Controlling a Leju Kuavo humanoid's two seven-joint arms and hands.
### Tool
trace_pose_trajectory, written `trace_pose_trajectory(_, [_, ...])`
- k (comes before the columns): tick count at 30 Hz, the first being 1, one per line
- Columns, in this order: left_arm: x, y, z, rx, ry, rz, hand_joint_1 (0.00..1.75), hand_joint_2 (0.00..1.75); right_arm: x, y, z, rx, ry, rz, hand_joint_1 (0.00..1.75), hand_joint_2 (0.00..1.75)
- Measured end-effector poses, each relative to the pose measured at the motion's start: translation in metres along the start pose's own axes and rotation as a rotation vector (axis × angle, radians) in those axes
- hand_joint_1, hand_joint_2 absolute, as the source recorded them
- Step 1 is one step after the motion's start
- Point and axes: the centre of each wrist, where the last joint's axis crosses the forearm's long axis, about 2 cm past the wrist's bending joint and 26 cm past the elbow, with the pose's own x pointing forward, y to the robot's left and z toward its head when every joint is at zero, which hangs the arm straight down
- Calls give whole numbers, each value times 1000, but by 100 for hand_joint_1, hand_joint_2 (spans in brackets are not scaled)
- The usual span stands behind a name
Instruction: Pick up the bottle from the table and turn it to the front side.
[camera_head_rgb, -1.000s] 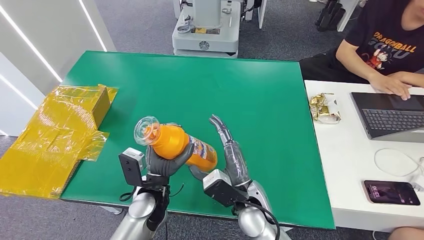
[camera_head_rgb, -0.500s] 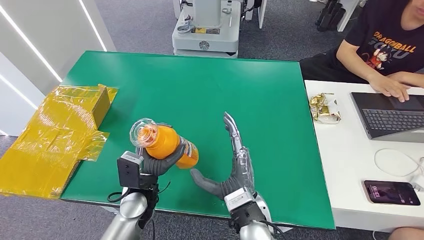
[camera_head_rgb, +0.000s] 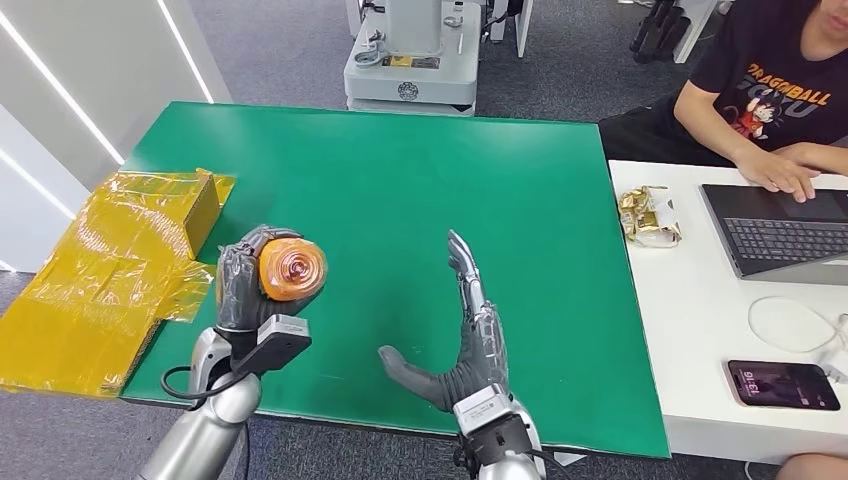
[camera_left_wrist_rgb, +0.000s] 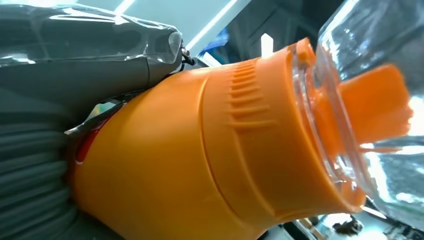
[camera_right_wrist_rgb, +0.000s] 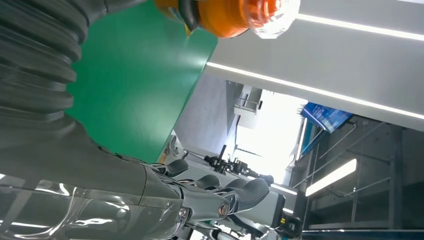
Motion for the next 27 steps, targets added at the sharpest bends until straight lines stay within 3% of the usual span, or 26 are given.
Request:
trace_pose_trajectory(6, [-29,37,1,-99,-62,-328,175,175,5,-5,0,-6,-14,-9,0,175])
trace_pose_trajectory(13, [-41,53,27,-246,-74,-689,175,175,8,-9,3,-10,-14,-8,0,175])
trace_pose_trajectory(18, [-47,57,39,-348,-38,-793,175,175,9,-10,8,-20,-12,6,0,175])
trace_pose_trajectory(27, [-58,58,36,-458,-30,-837,175,175,10,-12,13,-24,-10,10,0,175])
